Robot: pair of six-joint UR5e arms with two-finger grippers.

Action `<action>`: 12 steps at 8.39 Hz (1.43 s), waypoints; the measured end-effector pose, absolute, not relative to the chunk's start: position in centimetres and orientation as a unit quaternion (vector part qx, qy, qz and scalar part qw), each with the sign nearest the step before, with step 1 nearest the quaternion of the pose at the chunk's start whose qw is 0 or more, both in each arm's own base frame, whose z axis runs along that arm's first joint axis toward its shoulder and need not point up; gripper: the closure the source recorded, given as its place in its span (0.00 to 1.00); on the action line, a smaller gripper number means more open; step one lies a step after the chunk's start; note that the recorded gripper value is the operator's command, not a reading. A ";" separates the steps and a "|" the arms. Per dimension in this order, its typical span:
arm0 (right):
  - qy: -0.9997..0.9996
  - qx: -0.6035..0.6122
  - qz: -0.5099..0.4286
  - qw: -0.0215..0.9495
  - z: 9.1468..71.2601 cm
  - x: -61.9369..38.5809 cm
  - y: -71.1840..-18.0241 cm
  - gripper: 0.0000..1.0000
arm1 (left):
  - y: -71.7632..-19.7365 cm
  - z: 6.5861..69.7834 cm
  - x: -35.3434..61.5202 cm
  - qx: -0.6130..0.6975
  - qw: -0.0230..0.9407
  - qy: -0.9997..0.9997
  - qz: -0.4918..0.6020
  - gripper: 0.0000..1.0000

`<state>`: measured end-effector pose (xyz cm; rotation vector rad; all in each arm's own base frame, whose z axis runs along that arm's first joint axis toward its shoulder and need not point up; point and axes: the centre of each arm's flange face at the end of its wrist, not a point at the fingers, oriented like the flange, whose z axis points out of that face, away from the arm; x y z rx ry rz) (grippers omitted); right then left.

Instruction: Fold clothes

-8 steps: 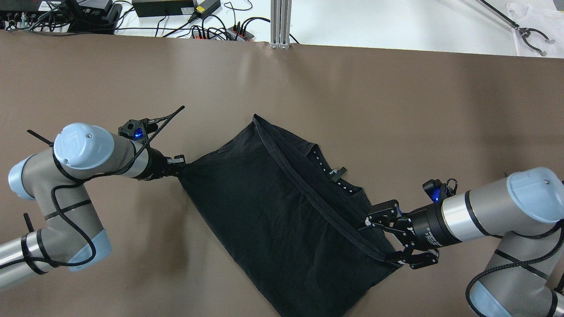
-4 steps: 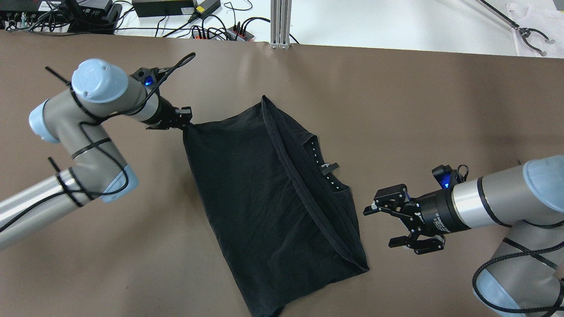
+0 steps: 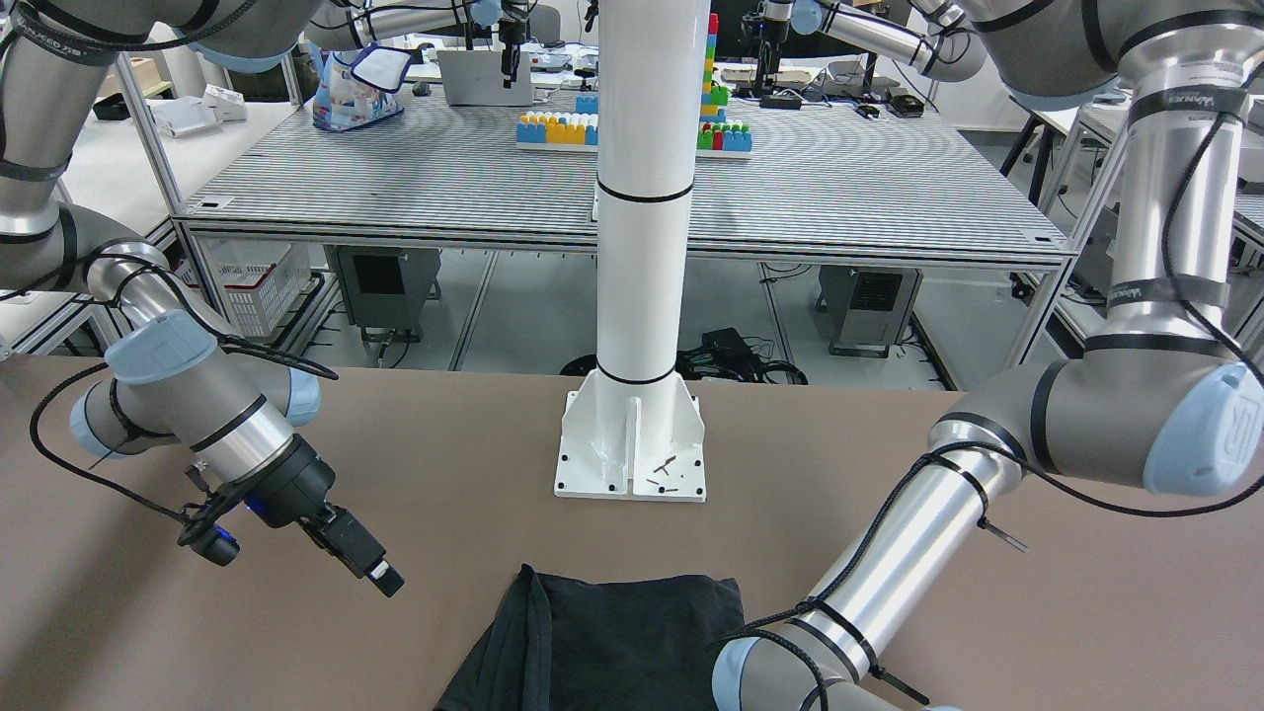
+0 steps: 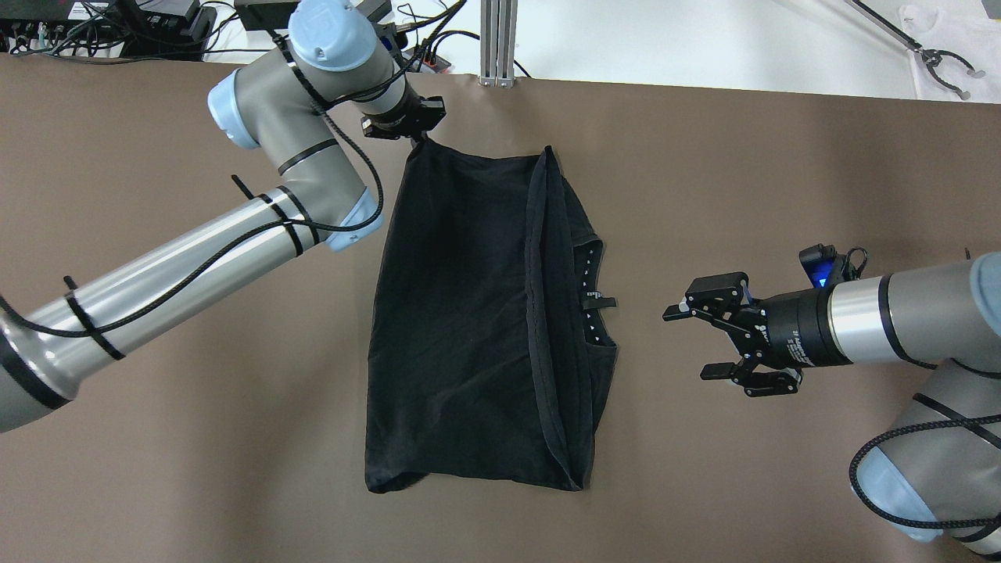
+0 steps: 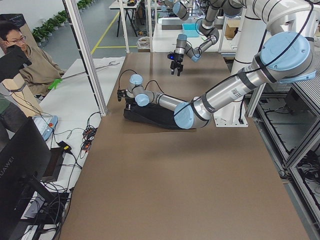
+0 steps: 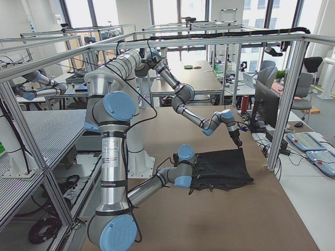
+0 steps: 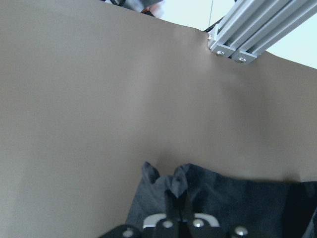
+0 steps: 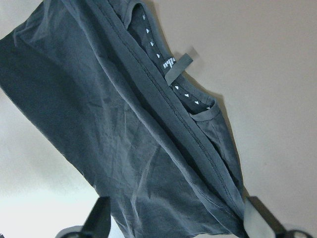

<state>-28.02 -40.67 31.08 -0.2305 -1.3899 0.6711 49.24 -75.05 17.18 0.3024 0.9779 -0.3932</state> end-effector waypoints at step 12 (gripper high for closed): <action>-0.473 0.180 -0.013 0.862 23.8 -47.9 -32.2 0.55 | -71.2 20.4 43.9 0.184 0.822 0.504 -0.190 0.00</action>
